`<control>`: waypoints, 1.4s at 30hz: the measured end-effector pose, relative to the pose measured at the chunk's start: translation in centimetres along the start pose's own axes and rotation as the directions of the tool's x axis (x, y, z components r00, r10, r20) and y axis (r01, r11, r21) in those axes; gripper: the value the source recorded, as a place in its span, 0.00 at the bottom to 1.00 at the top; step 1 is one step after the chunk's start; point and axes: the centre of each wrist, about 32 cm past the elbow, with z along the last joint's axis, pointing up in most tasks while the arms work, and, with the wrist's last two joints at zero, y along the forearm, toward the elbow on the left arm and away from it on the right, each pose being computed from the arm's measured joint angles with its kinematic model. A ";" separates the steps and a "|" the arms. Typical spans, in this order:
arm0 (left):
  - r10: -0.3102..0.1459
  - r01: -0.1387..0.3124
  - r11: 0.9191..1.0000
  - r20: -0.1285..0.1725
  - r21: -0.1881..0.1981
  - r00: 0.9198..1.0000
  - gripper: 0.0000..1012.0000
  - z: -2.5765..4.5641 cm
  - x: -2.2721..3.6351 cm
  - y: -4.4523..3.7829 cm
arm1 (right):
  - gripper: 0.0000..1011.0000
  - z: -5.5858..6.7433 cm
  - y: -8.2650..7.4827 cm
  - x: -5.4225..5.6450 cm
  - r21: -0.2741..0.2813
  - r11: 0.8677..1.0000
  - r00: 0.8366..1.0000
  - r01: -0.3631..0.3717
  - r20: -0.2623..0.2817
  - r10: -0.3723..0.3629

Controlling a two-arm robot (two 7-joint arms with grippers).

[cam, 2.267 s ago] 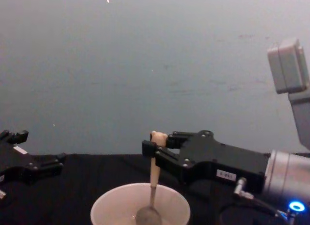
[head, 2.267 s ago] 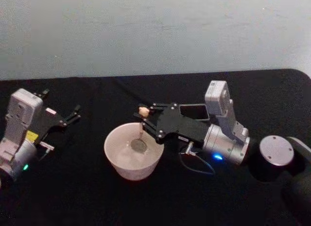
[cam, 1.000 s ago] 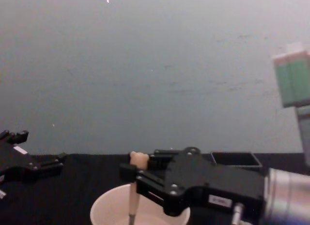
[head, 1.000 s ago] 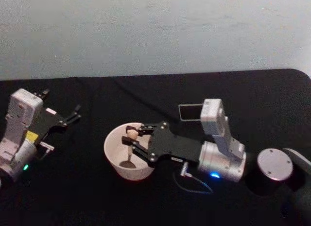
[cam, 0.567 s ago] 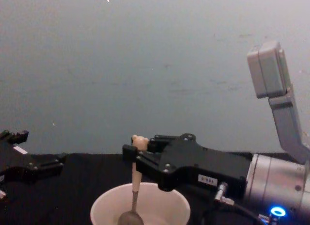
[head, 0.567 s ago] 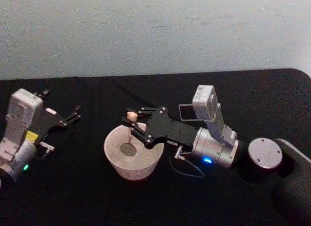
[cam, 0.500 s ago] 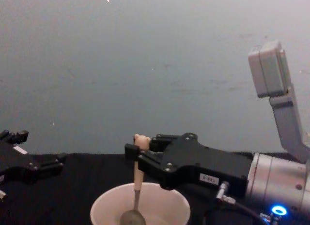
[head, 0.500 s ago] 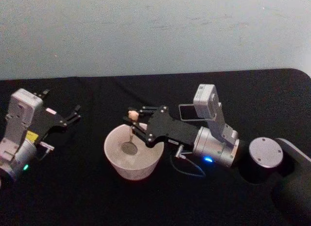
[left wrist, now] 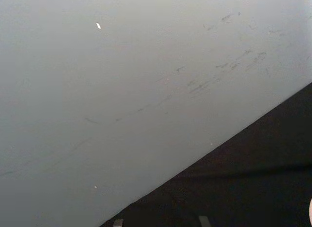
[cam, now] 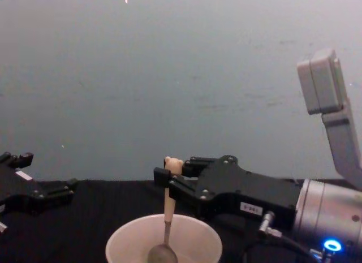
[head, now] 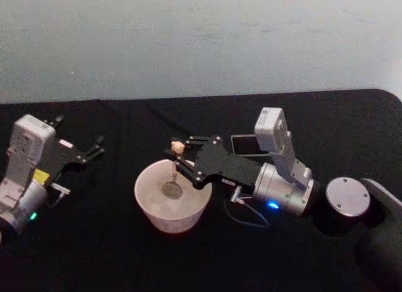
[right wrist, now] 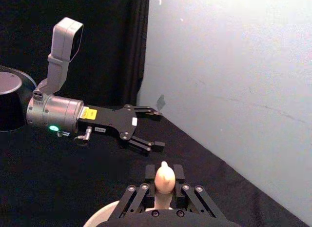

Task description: Pick up the stirring spoon with one hand, stir inside the cup, then place it back in its original position.

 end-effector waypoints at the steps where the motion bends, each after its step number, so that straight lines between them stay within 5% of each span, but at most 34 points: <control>1: 0.000 0.000 1.000 0.000 0.000 1.000 0.99 0.00 0.00 0.00 | 0.21 0.0 0.0 0.0 0.000 1.000 1.000 0.000 0.000 0.000; 20: 0.000 0.000 1.000 0.000 0.000 1.000 0.99 0.00 0.00 0.00 | 0.21 0.3 -0.1 -0.1 0.003 1.000 1.000 0.020 -0.003 -0.020; 26: 0.000 0.000 1.000 0.000 0.000 1.000 0.99 0.00 0.00 0.00 | 0.21 1.5 -0.3 0.1 0.024 0.999 0.999 0.039 0.001 -0.039; 42: 0.000 0.000 1.000 0.000 0.000 1.000 0.99 0.00 0.00 0.00 | 0.21 7.6 -2.7 1.3 0.122 0.988 0.995 0.093 0.034 -0.097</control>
